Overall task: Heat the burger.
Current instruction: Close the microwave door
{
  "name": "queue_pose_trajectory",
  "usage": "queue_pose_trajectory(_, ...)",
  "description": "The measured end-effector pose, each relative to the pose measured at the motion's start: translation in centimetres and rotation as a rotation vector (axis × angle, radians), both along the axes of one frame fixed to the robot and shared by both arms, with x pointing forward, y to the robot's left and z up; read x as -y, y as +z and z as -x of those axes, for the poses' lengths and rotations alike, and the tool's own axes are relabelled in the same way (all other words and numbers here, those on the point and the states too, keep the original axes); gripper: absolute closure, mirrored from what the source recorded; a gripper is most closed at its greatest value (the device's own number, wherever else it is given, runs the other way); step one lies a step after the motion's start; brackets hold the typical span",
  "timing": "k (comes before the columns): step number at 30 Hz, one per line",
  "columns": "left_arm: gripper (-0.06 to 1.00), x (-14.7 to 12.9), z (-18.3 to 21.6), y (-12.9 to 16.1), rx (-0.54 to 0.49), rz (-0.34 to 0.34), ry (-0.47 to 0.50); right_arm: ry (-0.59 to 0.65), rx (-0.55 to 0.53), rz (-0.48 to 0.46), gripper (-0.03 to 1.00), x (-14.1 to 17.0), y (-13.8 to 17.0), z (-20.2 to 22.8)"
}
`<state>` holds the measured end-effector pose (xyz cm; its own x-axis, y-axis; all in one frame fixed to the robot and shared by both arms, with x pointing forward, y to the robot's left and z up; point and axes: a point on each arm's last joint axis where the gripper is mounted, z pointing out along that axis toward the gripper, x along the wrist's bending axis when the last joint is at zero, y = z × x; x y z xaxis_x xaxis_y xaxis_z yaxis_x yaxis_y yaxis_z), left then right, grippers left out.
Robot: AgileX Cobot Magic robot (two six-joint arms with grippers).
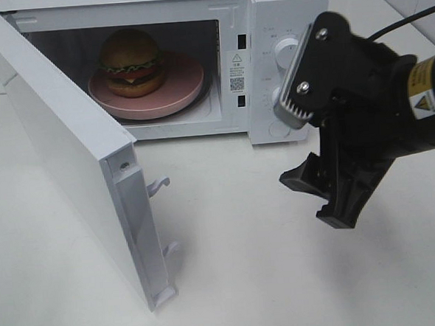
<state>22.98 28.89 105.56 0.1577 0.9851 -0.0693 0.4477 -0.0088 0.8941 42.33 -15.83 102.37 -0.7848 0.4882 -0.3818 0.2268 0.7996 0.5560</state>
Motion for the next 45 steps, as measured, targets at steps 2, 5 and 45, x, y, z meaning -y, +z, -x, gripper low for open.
queue_pose_trajectory(2,-0.03,0.0,0.0,0.0,0.0,0.0,0.0,-0.037,-0.011,-0.026,0.24,0.3,0.4,0.3)
queue_pose_trajectory(5,-0.03,0.0,0.0,0.0,0.0,0.0,0.0,-0.173,-0.075,-0.088,0.24,1.7,1.6,1.7)
queue_pose_trajectory(45,-0.03,0.0,0.0,0.0,0.0,0.0,0.0,-0.673,-0.072,-0.329,0.21,13.2,6.9,13.3)
